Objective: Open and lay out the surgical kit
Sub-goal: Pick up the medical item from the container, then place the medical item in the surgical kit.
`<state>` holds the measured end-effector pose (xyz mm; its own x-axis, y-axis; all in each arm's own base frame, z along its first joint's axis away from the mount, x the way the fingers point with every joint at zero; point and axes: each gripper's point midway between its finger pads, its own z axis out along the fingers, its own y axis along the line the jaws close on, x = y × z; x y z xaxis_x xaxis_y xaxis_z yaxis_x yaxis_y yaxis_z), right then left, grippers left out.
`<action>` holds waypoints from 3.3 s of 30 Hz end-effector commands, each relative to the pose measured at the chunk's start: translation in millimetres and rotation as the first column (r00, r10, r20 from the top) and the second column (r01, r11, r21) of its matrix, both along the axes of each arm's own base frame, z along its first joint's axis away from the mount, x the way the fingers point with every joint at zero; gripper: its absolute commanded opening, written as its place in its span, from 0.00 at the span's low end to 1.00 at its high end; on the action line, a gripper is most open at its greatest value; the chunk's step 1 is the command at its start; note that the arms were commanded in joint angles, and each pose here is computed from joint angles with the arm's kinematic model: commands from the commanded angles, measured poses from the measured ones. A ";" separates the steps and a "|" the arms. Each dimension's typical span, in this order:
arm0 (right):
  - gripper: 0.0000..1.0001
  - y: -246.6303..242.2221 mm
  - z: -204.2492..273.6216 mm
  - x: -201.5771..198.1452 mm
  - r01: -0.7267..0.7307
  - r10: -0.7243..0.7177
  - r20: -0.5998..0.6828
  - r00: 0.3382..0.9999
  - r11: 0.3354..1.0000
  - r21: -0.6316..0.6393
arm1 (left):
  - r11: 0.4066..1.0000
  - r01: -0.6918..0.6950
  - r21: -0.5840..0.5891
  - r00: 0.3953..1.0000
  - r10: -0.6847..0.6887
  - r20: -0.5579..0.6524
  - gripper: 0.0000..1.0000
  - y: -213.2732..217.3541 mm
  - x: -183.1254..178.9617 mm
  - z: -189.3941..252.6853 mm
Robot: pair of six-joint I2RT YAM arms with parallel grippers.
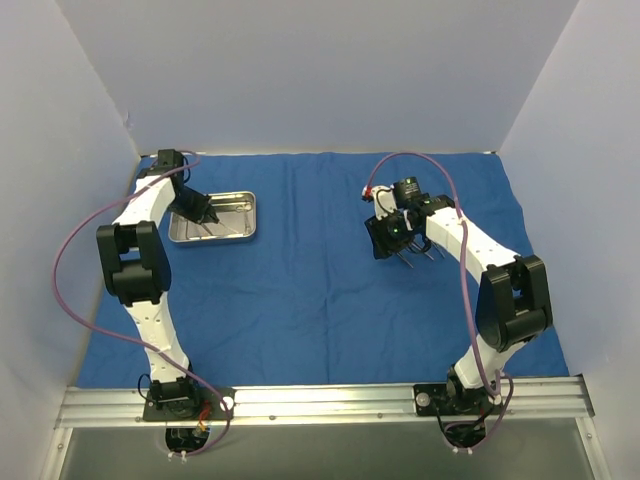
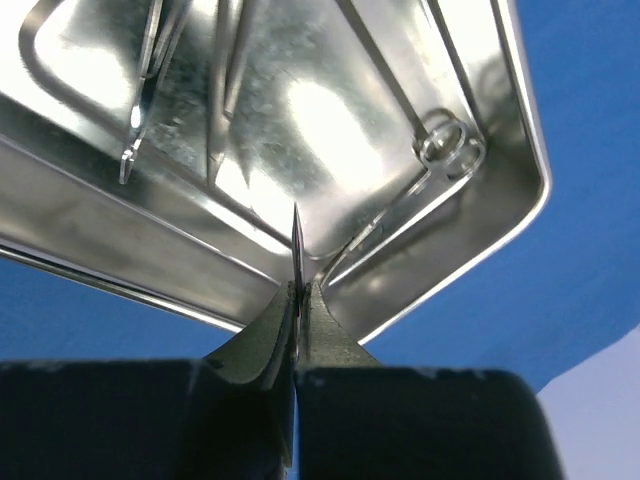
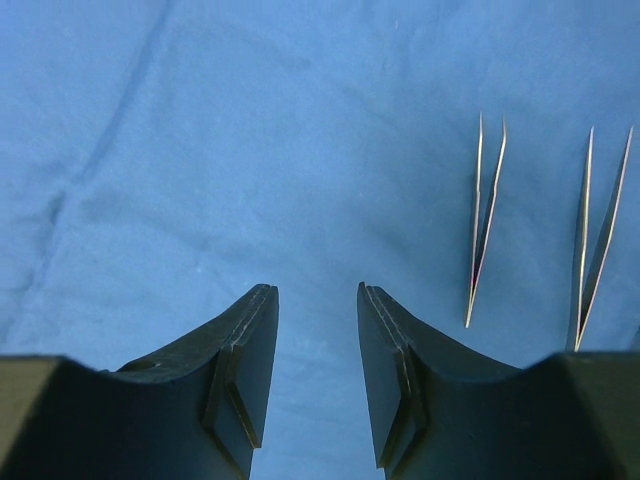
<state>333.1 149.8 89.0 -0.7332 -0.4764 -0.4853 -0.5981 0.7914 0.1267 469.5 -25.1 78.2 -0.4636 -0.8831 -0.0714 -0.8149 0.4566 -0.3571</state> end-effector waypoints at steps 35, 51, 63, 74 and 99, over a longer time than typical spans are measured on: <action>0.41 168.8 167.5 -55.5 -0.480 0.506 0.212 0.836 0.490 0.727 | 0.232 0.946 0.228 -0.133 -0.363 0.922 0.02 -235.6 -133.1 215.9; 0.32 176.8 166.3 -44.8 -0.442 0.451 0.204 0.869 0.521 0.731 | 0.151 0.968 0.199 -0.150 -0.283 0.947 0.02 -260.5 -154.5 222.3; 0.00 177.8 163.4 -44.4 -0.435 0.455 0.193 0.869 0.518 0.737 | 0.119 0.977 0.175 -0.144 -0.235 0.961 0.24 -267.8 -156.5 224.9; 0.00 119.3 89.5 -25.5 -0.252 0.259 0.036 0.965 0.889 0.382 | 0.389 0.915 0.108 0.049 -0.371 0.927 0.94 -198.8 -114.1 191.4; 0.00 -10.3 -26.4 -2.2 0.029 -0.092 -0.159 0.983 0.933 -0.360 | 0.559 0.810 0.177 0.329 -0.684 0.651 0.94 -130.5 -103.8 110.4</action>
